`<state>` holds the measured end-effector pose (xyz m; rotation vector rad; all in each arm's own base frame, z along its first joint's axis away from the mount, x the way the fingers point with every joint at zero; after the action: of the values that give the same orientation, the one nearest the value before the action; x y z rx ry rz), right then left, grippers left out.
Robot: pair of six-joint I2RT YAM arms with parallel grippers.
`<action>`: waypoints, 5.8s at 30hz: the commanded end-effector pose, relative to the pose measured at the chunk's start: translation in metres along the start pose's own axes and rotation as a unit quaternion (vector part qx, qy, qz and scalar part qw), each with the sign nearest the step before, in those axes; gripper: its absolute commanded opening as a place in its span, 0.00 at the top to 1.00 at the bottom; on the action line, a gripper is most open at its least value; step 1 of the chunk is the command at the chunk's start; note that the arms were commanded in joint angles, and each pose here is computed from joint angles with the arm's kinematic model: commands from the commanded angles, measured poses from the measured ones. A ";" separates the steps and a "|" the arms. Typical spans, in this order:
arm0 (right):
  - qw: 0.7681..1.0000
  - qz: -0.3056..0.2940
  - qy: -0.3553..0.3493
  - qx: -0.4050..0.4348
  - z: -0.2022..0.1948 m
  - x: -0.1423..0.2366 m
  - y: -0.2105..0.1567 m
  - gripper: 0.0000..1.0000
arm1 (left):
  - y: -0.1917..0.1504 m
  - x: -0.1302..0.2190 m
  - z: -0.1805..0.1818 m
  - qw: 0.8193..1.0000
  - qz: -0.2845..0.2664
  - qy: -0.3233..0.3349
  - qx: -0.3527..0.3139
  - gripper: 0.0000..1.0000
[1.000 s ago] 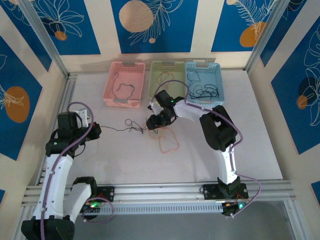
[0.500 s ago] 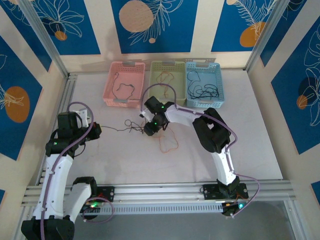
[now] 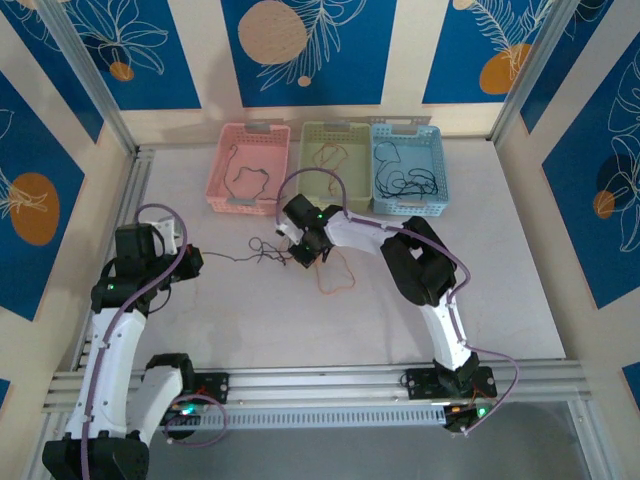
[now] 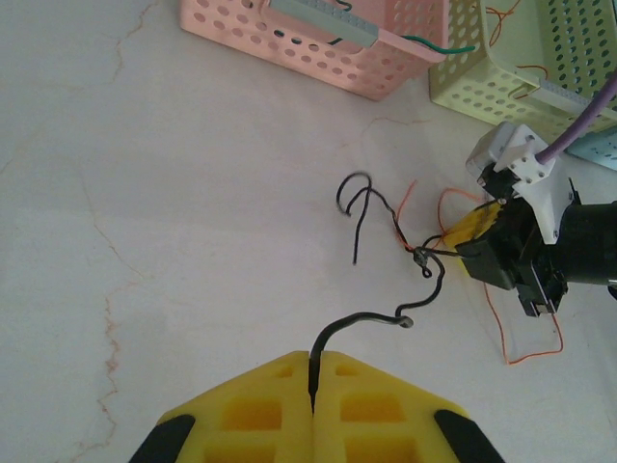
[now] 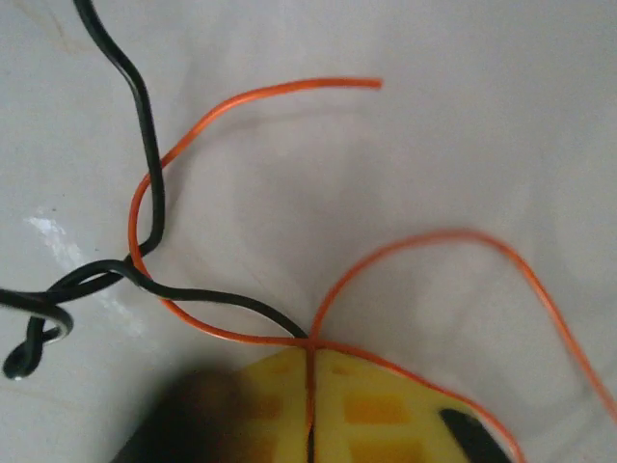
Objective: Untangle the cables
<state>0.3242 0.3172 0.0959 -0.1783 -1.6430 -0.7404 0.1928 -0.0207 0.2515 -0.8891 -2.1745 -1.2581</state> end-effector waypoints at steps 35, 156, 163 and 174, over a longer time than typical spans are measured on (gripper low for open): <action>0.831 -0.219 0.188 -0.475 -0.153 0.104 -0.125 1.00 | 0.006 0.010 -0.003 1.000 -0.023 0.000 -0.009 1.00; 0.865 -0.241 0.018 -0.439 -0.247 0.141 0.049 0.61 | 0.006 0.006 -0.003 1.000 -0.014 -0.008 -0.007 1.00; 0.886 -0.273 -0.010 -0.375 -0.179 0.194 0.026 0.60 | 0.006 0.004 -0.003 1.000 -0.012 -0.011 -0.006 1.00; 0.876 -0.379 -0.083 -0.285 -0.089 0.257 -0.056 0.58 | 0.006 0.001 -0.003 1.000 -0.007 -0.018 -0.004 1.00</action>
<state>0.3212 0.1636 0.3057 -0.1122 -1.4979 -1.7887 0.1956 -0.0211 0.2500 -0.9045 -2.1770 -1.2445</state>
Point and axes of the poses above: each hand's point on the last joint's axis, 136 mm out from that joint toward the fingers, its own x axis back along the fingers, its own z axis along the line the jaws close on, y = z × x, the point moved 8 cm from there along x, back along the fingers, and after that the axes turned 6 degrees about x, right-handed, at the moved point
